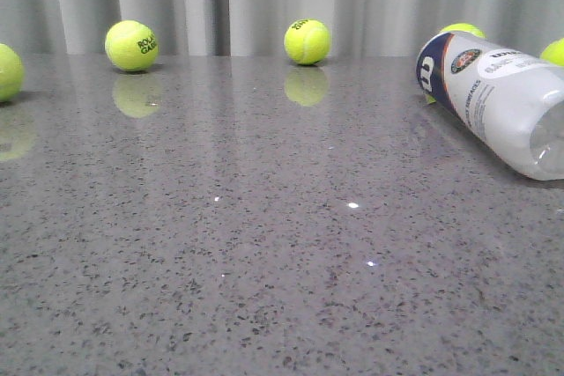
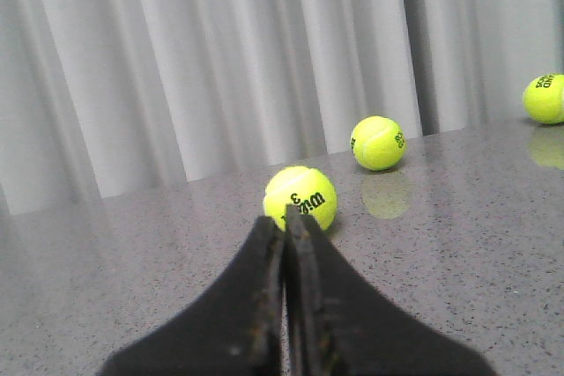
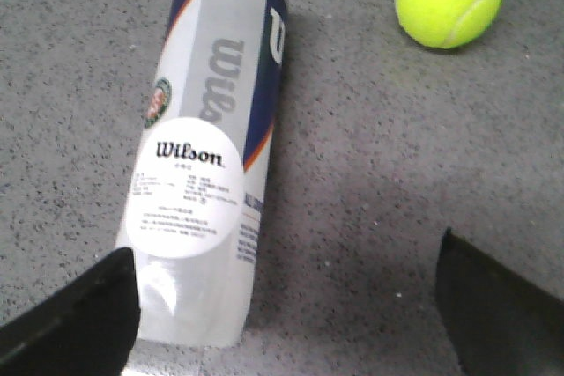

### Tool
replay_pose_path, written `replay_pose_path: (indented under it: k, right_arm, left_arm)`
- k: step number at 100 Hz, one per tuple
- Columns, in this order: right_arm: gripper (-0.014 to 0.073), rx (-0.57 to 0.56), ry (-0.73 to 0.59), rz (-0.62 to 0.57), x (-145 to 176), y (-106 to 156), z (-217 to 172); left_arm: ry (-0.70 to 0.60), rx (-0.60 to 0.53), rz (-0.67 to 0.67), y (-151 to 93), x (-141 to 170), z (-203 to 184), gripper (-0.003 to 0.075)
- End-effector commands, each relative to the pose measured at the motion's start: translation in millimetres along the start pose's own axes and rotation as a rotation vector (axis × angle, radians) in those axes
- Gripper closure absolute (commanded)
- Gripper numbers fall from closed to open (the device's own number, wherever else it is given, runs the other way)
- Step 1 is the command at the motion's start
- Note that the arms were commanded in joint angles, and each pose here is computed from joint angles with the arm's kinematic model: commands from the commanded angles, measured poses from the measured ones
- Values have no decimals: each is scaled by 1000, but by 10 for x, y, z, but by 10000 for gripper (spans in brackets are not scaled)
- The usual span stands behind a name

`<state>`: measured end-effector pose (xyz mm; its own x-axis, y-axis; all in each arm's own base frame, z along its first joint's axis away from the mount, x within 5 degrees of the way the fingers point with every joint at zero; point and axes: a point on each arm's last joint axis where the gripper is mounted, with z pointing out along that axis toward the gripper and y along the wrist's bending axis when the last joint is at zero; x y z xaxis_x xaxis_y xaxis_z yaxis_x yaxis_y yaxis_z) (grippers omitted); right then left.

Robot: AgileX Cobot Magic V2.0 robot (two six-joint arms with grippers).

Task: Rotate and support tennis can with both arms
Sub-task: 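Grasp the Wilson can with the right gripper and lift it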

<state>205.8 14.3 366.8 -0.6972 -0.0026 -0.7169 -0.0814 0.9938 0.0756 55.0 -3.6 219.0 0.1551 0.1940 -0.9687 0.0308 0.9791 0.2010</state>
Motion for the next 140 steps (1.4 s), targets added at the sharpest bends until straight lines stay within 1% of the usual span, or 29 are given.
replay_pose_path:
  k: [1,20,39,57,74,91,96,103,115,122,129,135,140]
  right_arm:
    - [-51,-38,-95,-23,-243,69,-1]
    - [-51,-92,-31,-67,-475,248,389]
    - [-51,-95,26,-67,-616,285,808]
    - [-51,-90,86,-61,-618,279,1157]
    - [-51,-86,160,-55,-537,268,1450]
    - [-46,-92,206,-43,-482,270,1575]
    - [-20,-96,208,-37,-481,275,1574]
    - [61,-100,202,-35,-489,279,1552]
    - [274,-103,186,-36,-519,284,1468]
    - [367,-108,183,-45,-565,293,1392]
    - [421,-117,177,-65,-643,311,1289]
    - [435,-132,159,-102,-741,355,1183]
    - [435,-148,146,-155,-825,408,1096]
  left_arm:
    - [-66,6,-15,-28,64,-29,741]
    - [-66,6,-15,-28,64,-29,741]
    - [-66,6,-15,-28,64,-29,741]
    - [-66,6,-15,-28,64,-29,741]
    - [-66,6,-15,-28,64,-29,741]
    - [-66,6,-15,-28,64,-29,741]
    - [-66,6,-15,-28,64,-29,741]
    - [-66,6,-15,-28,64,-29,741]
    - [-66,6,-15,-28,64,-29,741]
    - [-66,6,-15,-28,64,-29,741]
    - [-66,6,-15,-28,64,-29,741]
    - [-66,6,-15,-28,64,-29,741]
    - [-66,6,-15,-28,64,-29,741]
